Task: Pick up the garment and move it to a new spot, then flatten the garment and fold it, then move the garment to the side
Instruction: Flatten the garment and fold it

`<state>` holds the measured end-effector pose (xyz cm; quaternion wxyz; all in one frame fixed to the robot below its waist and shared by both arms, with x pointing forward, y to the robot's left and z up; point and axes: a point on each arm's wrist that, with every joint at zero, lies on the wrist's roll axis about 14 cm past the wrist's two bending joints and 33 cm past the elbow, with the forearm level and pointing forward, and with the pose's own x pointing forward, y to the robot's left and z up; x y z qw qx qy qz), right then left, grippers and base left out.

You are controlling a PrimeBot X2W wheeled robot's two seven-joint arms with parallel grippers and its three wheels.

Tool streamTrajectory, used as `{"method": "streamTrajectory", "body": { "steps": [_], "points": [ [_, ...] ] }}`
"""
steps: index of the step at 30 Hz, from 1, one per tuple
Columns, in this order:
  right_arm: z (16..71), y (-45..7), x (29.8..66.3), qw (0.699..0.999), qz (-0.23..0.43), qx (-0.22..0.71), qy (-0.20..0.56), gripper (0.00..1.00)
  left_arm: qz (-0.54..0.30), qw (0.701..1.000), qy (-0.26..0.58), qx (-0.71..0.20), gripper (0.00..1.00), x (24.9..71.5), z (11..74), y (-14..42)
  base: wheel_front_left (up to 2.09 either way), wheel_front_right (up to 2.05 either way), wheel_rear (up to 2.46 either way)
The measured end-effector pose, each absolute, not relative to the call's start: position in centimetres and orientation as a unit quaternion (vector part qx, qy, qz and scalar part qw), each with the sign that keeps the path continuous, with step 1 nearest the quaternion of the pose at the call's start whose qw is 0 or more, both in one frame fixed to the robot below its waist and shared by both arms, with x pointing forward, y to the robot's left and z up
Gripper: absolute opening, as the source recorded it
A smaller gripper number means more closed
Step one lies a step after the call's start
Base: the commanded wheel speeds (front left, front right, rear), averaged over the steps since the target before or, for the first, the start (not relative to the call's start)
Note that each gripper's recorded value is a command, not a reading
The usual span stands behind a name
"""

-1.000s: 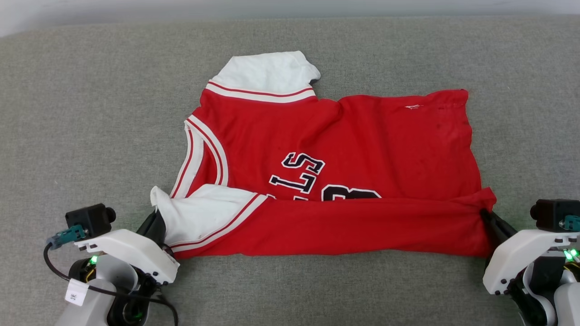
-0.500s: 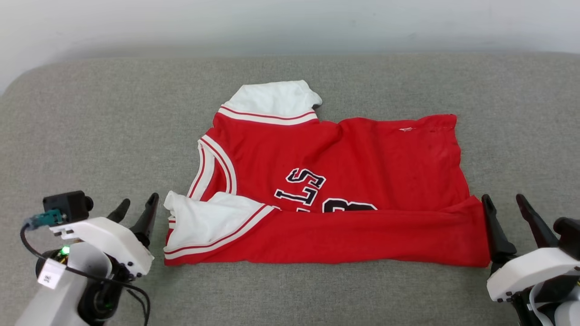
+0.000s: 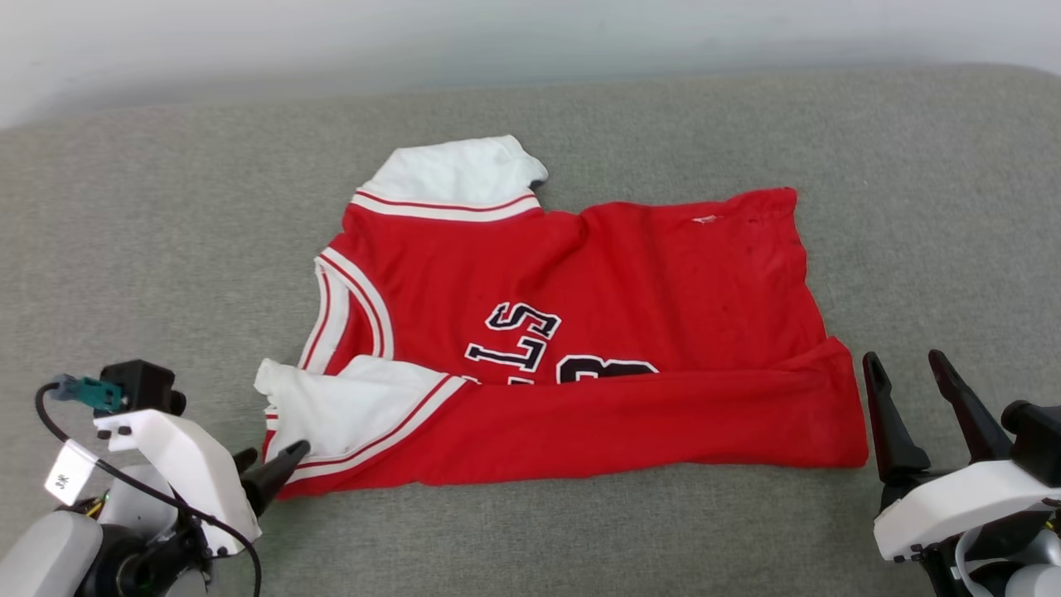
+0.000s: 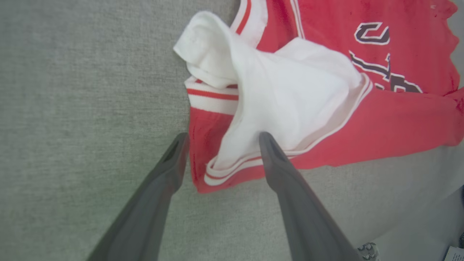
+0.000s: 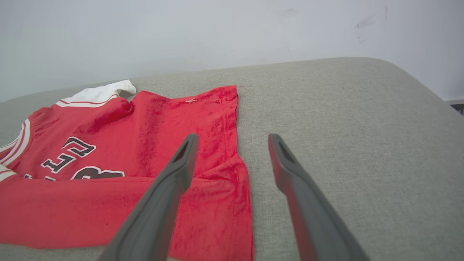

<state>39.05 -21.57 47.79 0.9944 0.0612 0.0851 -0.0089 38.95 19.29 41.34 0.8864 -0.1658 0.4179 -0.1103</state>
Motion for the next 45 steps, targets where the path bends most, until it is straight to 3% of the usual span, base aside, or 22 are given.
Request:
{"method": "streamTrajectory", "body": {
  "steps": [8, 9, 10, 11, 19, 24, 31, 40, 41, 43, 45],
  "points": [
    [45.8, -22.5, 39.0, 0.990, -0.030, 0.080, 0.112, 1.00, -0.104, 0.836, 0.506, -0.185, 1.00, 37.5, 36.9, 17.9, 0.00, 0.00, 0.00],
    [45.6, -22.7, 39.0, 0.989, -0.034, 0.083, 0.116, 1.00, -0.103, 0.831, 0.511, -0.192, 0.73, 37.6, 36.6, 17.7, 0.00, 0.00, 0.00],
    [45.5, -22.9, 39.0, 0.989, -0.037, 0.086, 0.118, 1.00, -0.103, 0.827, 0.516, -0.195, 0.26, 37.5, 36.3, 17.6, 0.00, 0.00, 0.00],
    [45.4, -23.1, 38.9, 0.988, -0.041, 0.090, 0.119, 1.00, -0.105, 0.826, 0.518, -0.196, 0.00, 37.6, 36.2, 17.5, 0.00, 0.00, 0.00],
    [44.3, -25.5, 38.2, 0.977, -0.061, 0.108, 0.173, 1.00, -0.115, 0.848, 0.476, -0.200, 0.00, 38.1, 36.8, 17.1, 0.00, 0.00, 0.00],
    [41.4, -26.1, 36.7, 0.950, -0.043, 0.101, 0.291, 1.00, -0.122, 0.877, 0.426, -0.186, 0.00, 38.7, 39.1, 17.3, 0.00, 0.00, 0.00],
    [40.3, -23.4, 37.6, 0.927, 0.019, 0.091, 0.363, 1.00, -0.126, 0.902, 0.375, -0.171, 0.00, 39.4, 42.1, 17.5, 0.00, 0.00, 0.00],
    [36.4, -19.5, 38.5, 0.889, 0.078, 0.093, 0.442, 1.00, -0.116, 0.901, 0.380, -0.175, 0.00, 39.6, 41.1, 17.4, 0.00, 0.00, 0.00],
    [36.1, -19.3, 38.4, 0.885, 0.081, 0.094, 0.449, 0.59, -0.115, 0.900, 0.382, -0.176, 0.00, 39.6, 40.9, 17.4, 0.00, 0.00, 0.00],
    [35.9, -19.2, 38.4, 0.883, 0.083, 0.095, 0.453, 0.00, -0.113, 0.898, 0.387, -0.179, 0.00, 39.3, 40.5, 17.3, 0.00, 0.00, 0.00],
    [36.0, -19.1, 38.6, 0.883, 0.084, 0.098, 0.451, 0.00, -0.111, 0.898, 0.387, -0.180, 0.00, 39.2, 40.4, 17.4, 0.00, 0.00, 0.00]
  ]
}}
